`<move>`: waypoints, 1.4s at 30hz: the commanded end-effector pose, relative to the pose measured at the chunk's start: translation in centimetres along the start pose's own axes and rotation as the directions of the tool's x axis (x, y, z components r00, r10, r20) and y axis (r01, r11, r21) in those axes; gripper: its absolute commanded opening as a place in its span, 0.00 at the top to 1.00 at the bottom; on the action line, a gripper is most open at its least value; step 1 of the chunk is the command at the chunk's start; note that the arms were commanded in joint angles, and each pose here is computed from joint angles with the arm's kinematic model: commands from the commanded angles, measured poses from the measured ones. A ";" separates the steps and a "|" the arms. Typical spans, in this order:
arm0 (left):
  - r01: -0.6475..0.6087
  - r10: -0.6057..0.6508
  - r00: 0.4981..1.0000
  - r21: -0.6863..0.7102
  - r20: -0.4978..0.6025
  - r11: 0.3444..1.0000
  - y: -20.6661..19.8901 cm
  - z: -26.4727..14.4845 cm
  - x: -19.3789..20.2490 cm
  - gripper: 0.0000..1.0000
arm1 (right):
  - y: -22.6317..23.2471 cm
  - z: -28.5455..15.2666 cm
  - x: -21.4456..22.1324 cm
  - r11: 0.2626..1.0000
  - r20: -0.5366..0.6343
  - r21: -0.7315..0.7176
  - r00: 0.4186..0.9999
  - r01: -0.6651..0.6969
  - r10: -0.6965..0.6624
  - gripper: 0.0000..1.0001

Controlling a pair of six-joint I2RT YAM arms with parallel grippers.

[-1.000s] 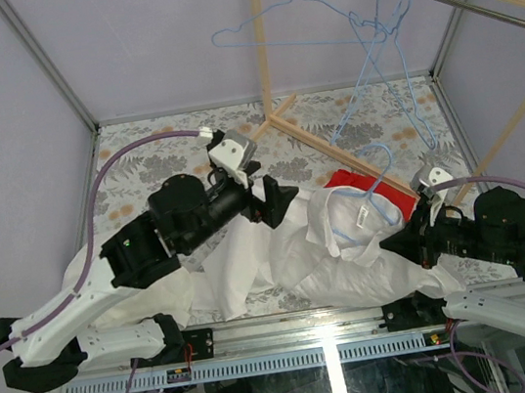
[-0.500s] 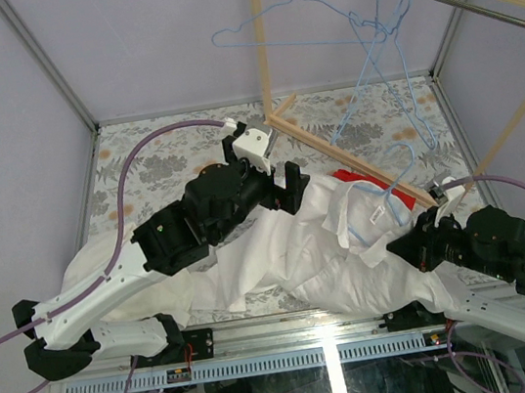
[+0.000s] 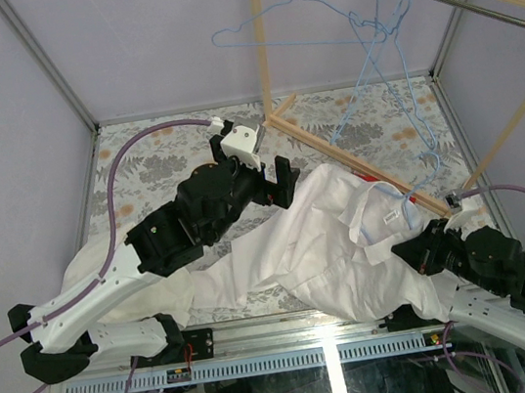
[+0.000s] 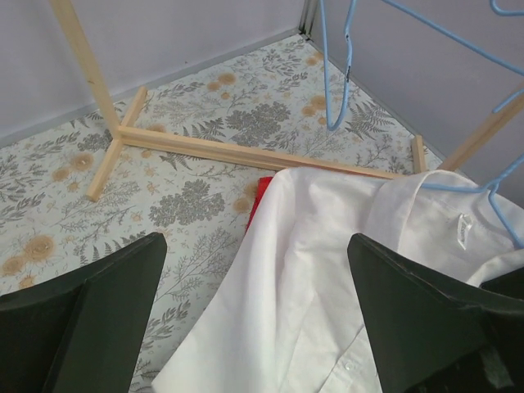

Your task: Place the shirt on the hanger

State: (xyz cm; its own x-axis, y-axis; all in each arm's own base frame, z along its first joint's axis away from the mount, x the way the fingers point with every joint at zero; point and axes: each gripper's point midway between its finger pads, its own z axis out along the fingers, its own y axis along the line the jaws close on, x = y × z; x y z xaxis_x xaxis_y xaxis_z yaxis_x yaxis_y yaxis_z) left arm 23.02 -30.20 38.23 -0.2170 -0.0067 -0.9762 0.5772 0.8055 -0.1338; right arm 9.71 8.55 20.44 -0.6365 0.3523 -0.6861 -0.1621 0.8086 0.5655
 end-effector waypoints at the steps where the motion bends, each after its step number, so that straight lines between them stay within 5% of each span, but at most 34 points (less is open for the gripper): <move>1: 0.048 -0.046 0.997 -0.022 0.057 0.999 0.4 0.1 -1.2 0.07 | -1.7 -0.1 -3.4 0.986 0.196 0.093 0.973 -0.139 0.119 1.00; 10: 0.045 -0.044 0.998 -0.024 0.040 0.999 0.4 0.6 -0.6 0.07 | -2.5 1.7 -4.0 0.960 0.232 0.218 0.965 -0.174 0.122 1.00; 21: 0.061 -0.061 0.998 -0.002 0.025 0.998 0.0 0.7 -0.3 0.07 | -1.9 1.5 -9.5 0.932 0.379 0.352 0.923 -0.085 -0.059 1.00; 42: 0.116 -0.117 0.993 0.024 0.034 0.993 0.1 -0.9 -0.5 0.07 | 1.6 5.6 -8.4 0.963 0.312 0.258 0.936 0.082 -0.163 1.00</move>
State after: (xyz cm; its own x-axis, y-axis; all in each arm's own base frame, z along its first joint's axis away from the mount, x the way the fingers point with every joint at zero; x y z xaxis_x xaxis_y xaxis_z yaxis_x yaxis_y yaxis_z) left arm 22.49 -29.81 37.58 -0.2682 -0.0583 -0.9616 0.5702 0.7950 -0.2073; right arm 18.10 7.81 22.74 -0.3911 0.3046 -0.8685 0.0531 0.9495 0.3091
